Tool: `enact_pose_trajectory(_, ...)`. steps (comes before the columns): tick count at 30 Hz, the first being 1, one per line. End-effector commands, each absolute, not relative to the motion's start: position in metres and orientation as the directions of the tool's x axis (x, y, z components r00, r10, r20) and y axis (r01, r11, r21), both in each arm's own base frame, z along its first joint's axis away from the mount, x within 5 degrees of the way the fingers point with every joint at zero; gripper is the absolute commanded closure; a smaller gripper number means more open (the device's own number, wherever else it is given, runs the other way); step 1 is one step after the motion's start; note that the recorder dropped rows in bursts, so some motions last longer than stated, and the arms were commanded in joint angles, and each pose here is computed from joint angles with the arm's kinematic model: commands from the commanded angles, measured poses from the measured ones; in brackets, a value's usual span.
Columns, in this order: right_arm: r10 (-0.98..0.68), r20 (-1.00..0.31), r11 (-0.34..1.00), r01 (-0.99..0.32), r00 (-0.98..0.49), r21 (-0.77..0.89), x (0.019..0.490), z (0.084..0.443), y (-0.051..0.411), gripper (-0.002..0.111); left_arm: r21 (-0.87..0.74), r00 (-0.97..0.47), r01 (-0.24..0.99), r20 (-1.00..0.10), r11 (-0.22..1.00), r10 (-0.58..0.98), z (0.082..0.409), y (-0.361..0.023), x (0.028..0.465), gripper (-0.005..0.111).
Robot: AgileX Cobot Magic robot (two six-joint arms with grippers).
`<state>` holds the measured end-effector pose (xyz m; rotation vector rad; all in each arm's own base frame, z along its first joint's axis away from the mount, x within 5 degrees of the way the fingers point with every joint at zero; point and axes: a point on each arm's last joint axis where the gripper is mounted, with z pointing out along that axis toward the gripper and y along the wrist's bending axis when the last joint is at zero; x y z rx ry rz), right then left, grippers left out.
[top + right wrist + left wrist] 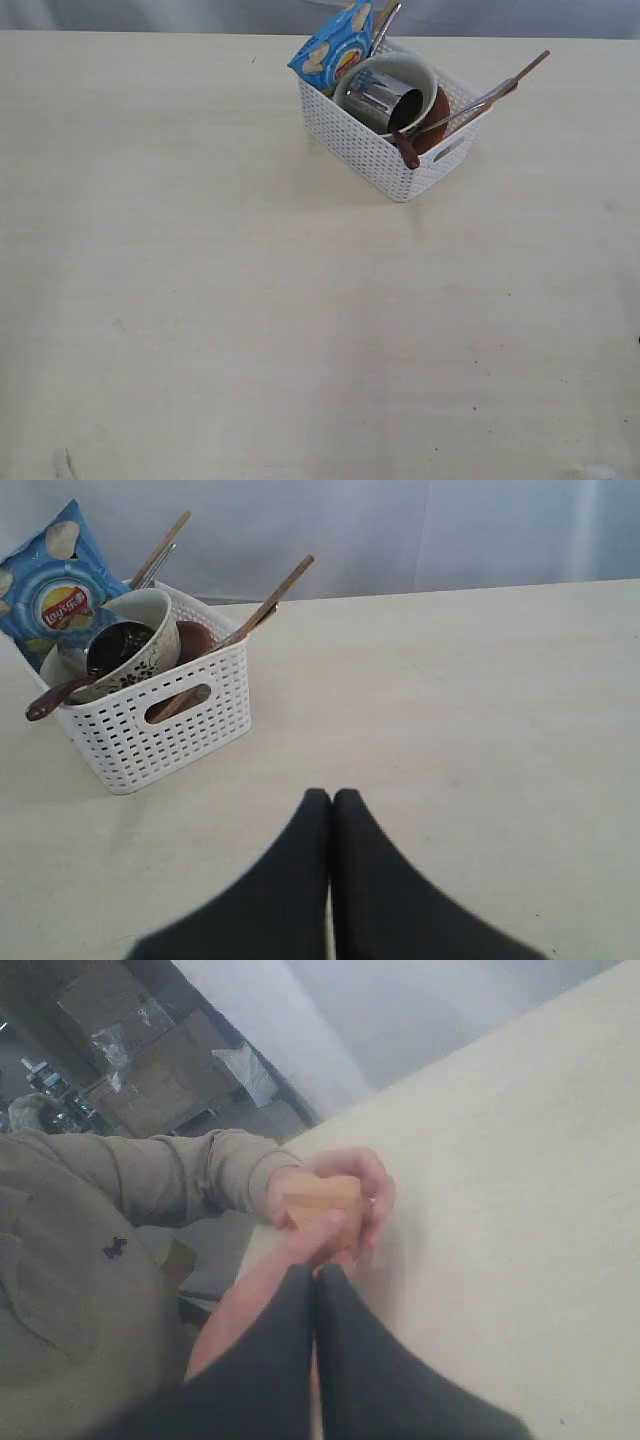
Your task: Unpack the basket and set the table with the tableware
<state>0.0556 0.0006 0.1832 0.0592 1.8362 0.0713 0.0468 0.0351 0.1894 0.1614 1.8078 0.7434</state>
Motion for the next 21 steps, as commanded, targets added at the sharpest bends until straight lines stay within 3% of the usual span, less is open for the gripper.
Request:
enact_pose_trajectory(1, 0.004, -0.978, 1.000, -0.013, -0.210, 0.007, 0.057, 0.187, 0.000, 0.109, 0.555, -0.376, -0.249, -0.811, 0.794, 0.449, 0.188, 0.035, 0.047, 0.107)
enact_pose_trajectory(15, -0.008, -0.978, 0.999, -0.048, 0.207, -0.018, 0.057, 0.225, 0.003, 0.109, 0.555, -0.376, -0.249, -0.811, 0.794, 0.449, 0.188, 0.035, 0.047, 0.107)
enact_pose_trajectory(21, 0.128, -0.937, 0.990, -0.094, 0.325, 0.103, 0.053, 0.237, 0.004, 0.109, 0.555, -0.376, -0.249, -0.811, 0.794, 0.449, 0.188, 0.035, 0.047, 0.107)
